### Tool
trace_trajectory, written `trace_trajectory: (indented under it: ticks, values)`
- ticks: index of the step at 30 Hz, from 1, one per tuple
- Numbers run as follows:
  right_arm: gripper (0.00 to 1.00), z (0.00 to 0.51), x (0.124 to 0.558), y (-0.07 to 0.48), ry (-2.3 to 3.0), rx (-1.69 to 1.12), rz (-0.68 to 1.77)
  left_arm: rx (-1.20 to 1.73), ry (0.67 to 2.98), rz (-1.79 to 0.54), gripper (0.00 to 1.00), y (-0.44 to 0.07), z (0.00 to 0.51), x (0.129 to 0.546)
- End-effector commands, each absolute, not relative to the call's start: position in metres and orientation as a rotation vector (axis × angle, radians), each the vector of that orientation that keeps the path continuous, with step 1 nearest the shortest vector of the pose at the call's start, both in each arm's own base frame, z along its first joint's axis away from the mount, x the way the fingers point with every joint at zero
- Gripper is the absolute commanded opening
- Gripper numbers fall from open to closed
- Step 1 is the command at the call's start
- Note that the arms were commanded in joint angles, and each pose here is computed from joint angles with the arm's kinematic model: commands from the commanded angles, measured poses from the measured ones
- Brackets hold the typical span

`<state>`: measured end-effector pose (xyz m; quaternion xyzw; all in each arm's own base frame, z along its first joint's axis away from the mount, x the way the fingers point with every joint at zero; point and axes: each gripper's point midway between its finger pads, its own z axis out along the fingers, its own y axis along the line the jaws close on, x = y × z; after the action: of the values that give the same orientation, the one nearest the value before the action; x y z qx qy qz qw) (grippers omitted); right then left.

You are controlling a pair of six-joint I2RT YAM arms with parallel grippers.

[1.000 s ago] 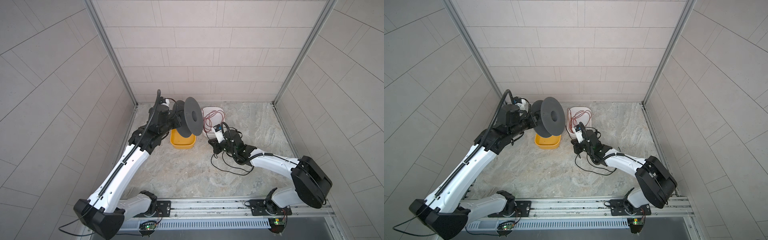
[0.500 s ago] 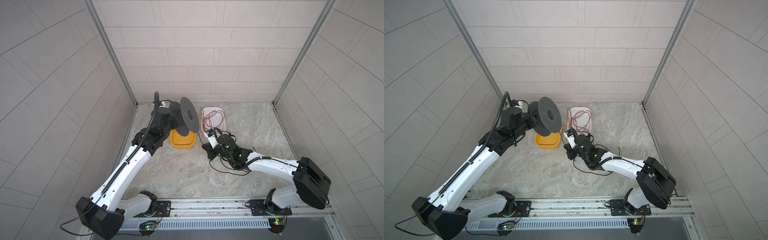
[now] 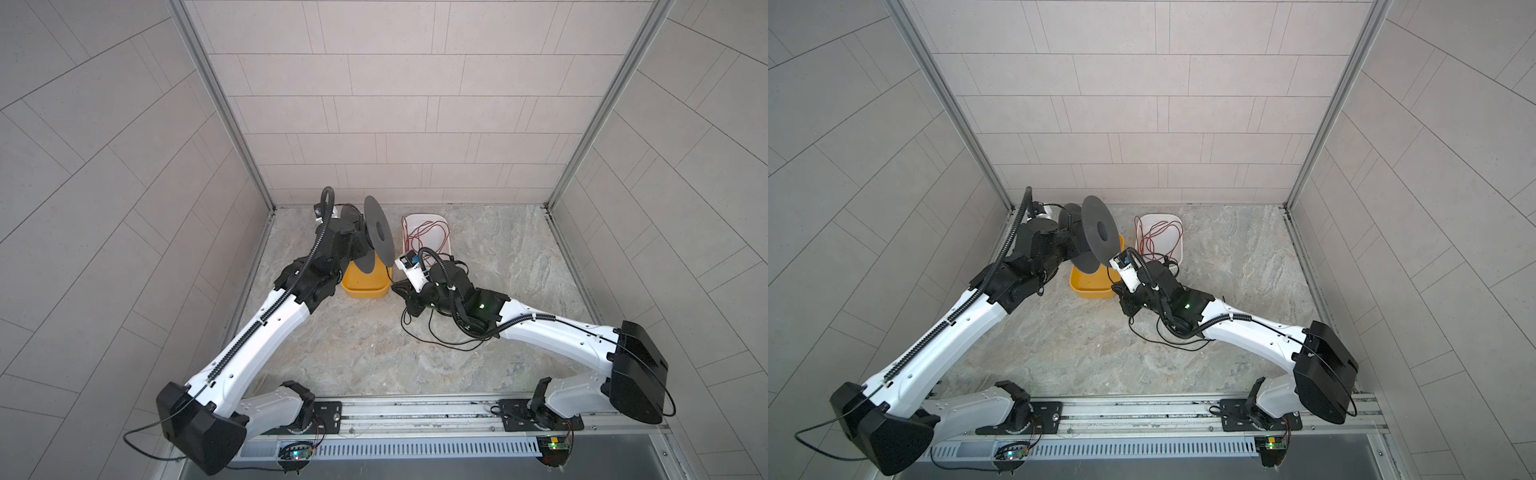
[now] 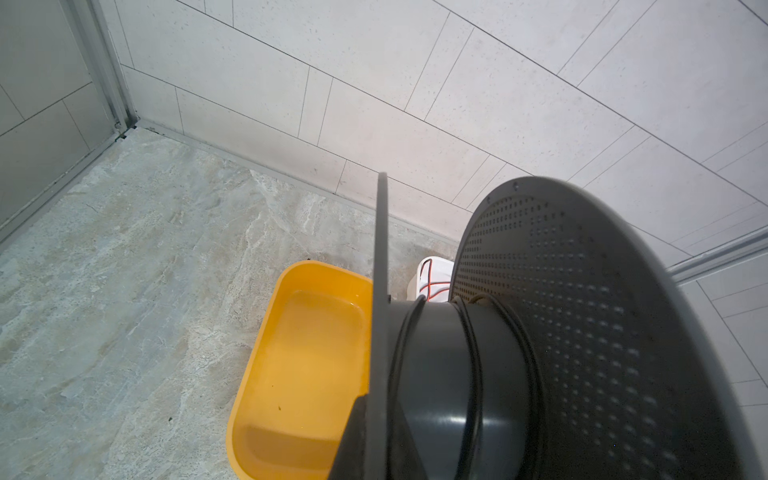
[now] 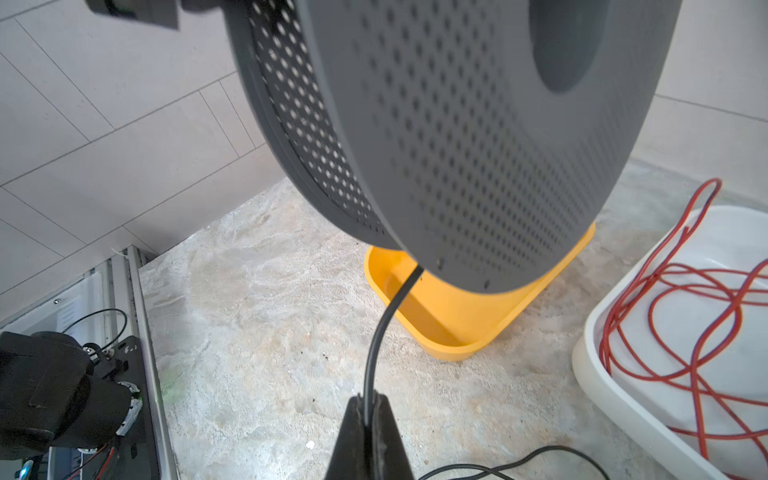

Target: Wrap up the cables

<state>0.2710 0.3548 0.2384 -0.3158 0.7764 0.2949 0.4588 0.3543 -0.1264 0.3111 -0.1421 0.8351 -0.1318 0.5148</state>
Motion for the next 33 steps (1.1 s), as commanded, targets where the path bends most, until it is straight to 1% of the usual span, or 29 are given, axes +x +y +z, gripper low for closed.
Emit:
trace_trajectory:
  ticks: [1,8,15,25,33]
  values:
    - [0.00,0.257,0.266,0.352,1.888,-0.819,0.693,-0.330,1.929,-0.288,0.00,-0.128,0.329,0.359]
    - [0.00,0.281,0.265,0.350,1.857,-0.876,0.647,-0.243,1.952,-0.154,0.00,-0.133,0.325,0.356]
    - [0.00,0.307,0.268,0.344,1.809,-0.903,0.581,-0.137,1.974,-0.080,0.00,-0.144,0.323,0.354]
    - [0.00,0.341,0.284,0.340,1.748,-0.830,0.519,-0.016,2.016,-0.085,0.00,-0.160,0.323,0.347]
    - [0.00,0.355,0.298,0.331,1.723,-0.741,0.479,0.061,2.048,-0.085,0.00,-0.167,0.318,0.342]
